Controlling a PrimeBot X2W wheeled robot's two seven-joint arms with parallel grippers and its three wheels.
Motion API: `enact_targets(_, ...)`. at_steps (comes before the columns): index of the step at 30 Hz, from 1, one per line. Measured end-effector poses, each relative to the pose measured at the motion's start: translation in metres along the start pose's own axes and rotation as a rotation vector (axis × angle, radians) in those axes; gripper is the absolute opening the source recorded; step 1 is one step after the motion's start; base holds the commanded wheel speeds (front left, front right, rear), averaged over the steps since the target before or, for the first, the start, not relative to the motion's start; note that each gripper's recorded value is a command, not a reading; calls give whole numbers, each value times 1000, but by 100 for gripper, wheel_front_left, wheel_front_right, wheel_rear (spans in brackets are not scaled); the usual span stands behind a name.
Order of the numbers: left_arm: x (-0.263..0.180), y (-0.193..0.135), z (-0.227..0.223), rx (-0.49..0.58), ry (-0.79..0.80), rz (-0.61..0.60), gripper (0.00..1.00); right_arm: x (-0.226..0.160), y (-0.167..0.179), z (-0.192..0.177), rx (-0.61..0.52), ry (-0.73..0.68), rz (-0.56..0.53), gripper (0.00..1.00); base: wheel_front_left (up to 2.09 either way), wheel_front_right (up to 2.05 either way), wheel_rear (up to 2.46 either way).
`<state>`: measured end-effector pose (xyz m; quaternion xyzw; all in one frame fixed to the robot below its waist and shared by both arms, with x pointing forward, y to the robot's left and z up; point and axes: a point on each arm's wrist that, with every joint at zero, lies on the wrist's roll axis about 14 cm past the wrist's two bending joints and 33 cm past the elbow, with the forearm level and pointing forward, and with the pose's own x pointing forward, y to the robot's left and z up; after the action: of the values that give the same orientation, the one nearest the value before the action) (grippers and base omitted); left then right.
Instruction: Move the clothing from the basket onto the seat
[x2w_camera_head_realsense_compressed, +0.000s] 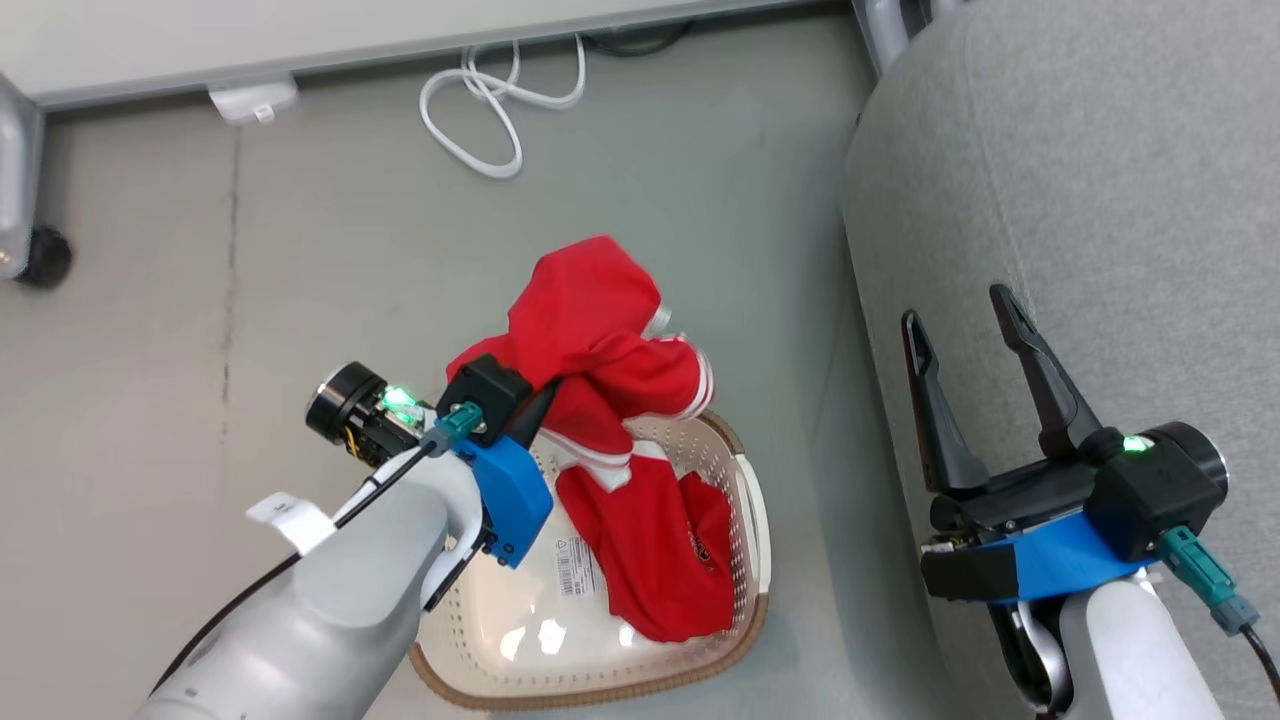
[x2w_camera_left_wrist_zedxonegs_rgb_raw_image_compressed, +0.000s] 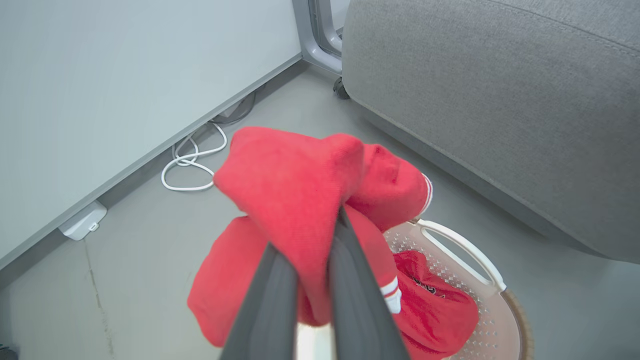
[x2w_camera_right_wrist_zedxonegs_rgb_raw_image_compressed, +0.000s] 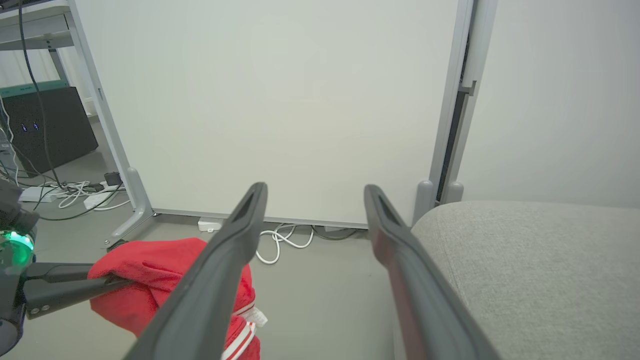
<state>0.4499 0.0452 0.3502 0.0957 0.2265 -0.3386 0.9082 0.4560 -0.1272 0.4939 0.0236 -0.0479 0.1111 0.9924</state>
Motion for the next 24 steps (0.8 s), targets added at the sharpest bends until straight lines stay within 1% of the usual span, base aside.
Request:
enact_targets(9, -38, 3, 85, 26, -282, 86, 0, -22, 6, 28, -7, -47, -1, 100, 0, 0, 0)
enact_targets(14, -62, 0, 130, 42, -434, 111, 0, -34, 8, 38, -5, -63, -4, 100, 0, 0, 0)
enact_targets(19, -81, -9, 162, 65, -548, 105, 0, -41, 10, 43, 0, -74, -3, 100, 0, 0, 0)
enact_targets(24, -94, -21, 180, 94, -616, 93, 0, -47, 12, 47, 5, -82, -4, 100, 0, 0, 0)
